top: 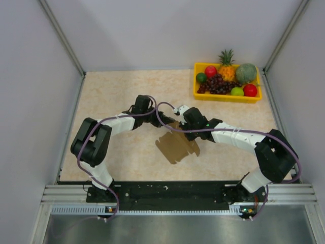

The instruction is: Fold the paper box

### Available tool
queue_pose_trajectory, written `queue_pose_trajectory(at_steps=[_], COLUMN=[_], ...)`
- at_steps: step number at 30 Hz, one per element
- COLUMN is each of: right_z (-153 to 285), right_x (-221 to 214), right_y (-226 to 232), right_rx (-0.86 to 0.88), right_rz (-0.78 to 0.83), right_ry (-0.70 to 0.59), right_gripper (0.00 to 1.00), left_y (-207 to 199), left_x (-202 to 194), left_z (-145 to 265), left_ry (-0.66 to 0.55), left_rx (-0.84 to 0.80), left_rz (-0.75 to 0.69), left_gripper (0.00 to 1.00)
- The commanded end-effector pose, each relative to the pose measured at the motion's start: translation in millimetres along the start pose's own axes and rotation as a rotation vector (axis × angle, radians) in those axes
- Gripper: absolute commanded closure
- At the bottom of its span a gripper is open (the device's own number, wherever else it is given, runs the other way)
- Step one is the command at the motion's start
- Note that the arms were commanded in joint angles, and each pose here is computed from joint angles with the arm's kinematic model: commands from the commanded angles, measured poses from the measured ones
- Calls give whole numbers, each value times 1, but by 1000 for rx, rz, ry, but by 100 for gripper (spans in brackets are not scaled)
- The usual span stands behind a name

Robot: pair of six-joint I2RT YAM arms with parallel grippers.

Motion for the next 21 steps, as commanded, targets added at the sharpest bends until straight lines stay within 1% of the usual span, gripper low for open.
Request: queue_pose_trajectory(at_steps=[1, 6, 9, 11, 13, 16, 19, 20, 21], right_z=[7, 21, 36, 48, 54, 56, 53, 52, 49], right_x=[12, 14, 19, 29, 34, 37, 39, 41, 40], right_y=[4, 5, 10, 9, 9, 11, 13, 11, 10], right_rx=[4, -13, 7, -1, -5, -22, -82, -117, -135], right_rz=[6, -25, -46, -56, -55, 1, 71, 86, 108], right_ry=[-32, -12, -15, -54, -67, -75, -69, -76, -66], right_gripper=[88, 67, 62, 59, 58, 60, 65, 70, 71], left_y=[-14, -7, -4, -3, -5, -4, -6, -5, -4], left_x=[-1, -1, 0, -1, -1, -1, -2, -2, -2], left_z=[2, 2, 3, 2, 2, 0, 1, 1, 1], left_ry=[8, 6, -5, 2, 4, 10, 16, 17, 15], left_rx=[-38, -38, -42, -53, -83, -114, -146, -146, -147], left_rz=[-23, -48, -76, -90, -103, -124, -144, -155, -157], left_gripper=[100, 100, 100, 100, 100, 100, 100, 100, 100])
Point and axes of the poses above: each gripper's point midway between its finger pads, its own z axis back along the fingers, its own y axis along the line the jaws close on, x = y × z, the point moved 2 cm from there along z, back along the fingers, and after that the axes turned 4 degrees about -z, right-handed, at the moved point
